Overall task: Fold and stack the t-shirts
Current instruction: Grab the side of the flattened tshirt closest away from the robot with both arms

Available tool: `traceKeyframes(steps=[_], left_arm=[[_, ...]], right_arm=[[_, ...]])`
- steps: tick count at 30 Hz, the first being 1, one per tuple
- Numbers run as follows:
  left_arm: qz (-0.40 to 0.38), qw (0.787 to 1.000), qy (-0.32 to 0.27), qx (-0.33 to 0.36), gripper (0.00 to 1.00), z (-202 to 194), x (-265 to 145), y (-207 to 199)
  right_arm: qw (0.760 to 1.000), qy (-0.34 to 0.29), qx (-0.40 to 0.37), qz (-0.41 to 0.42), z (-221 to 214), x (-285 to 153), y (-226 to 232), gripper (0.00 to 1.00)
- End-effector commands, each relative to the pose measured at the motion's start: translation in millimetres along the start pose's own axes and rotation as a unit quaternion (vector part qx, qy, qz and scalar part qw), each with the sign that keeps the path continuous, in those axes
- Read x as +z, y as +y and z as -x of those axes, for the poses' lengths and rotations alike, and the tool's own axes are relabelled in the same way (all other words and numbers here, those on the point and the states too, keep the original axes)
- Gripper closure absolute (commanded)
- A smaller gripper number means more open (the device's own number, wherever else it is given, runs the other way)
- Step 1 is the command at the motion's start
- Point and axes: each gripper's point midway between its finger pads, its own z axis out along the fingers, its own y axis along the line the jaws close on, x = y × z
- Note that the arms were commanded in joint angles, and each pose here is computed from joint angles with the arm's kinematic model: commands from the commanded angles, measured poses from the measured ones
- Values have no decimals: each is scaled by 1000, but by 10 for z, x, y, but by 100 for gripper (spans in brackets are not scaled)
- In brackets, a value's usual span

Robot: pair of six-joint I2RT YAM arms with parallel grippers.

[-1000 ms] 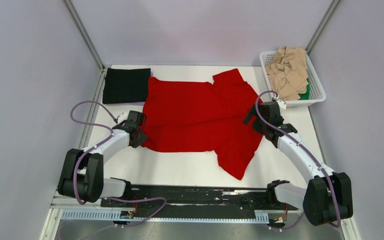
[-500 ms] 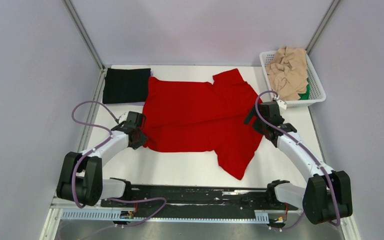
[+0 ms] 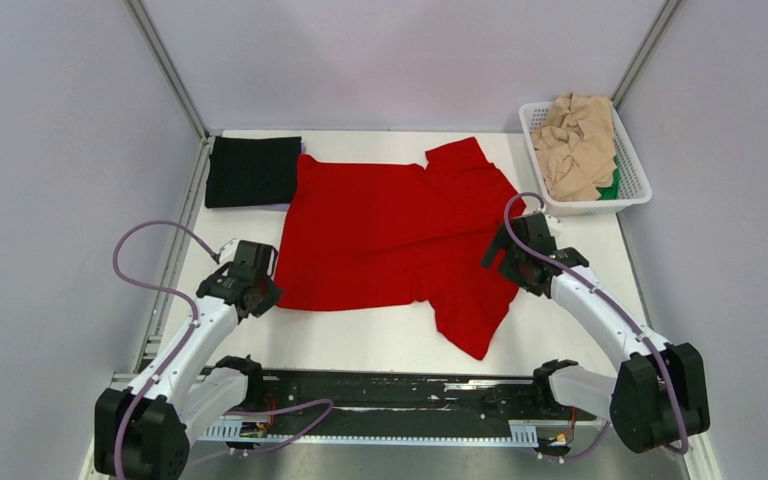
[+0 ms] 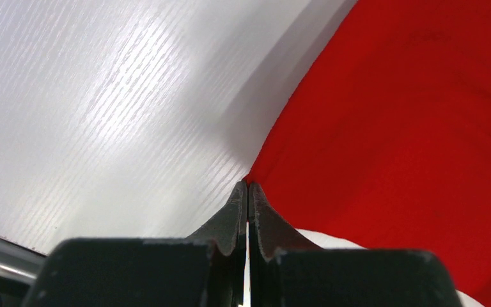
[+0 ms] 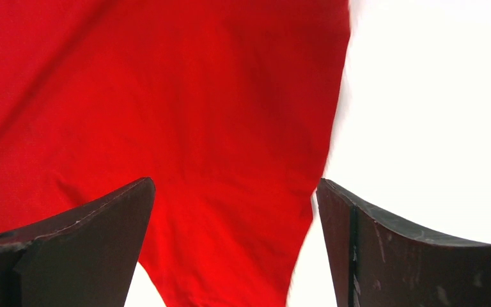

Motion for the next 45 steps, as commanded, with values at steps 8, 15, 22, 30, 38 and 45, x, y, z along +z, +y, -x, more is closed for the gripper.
traceKeyframes(steps=[8,15,22,30,38,45], left_arm=[[-32,999,-27,-11,100,37,-47,-29],[-19,999,-32,-8,100,32,-46,44],[-24,999,-34,-5,100,27,-46,47],[-19,999,-33,-6,100,21,-30,56],[-17,1000,-17,-9,100,-36,-39,62],[-5,1000,16,-9,100,-191,-124,178]], right_arm=[[975,200,-98,-17,-1345,-695,-20,21],[963,219,-142,-71,-1605,-599,-131,43],[966,202,-150,-64,-1601,-337,15,48],[956,228,-146,-115,-1745,-215,-287,52],[955,244,-113,-122,-1868,-273,-457,88],[953,280,-72,-86,-1959,-606,-449,100]])
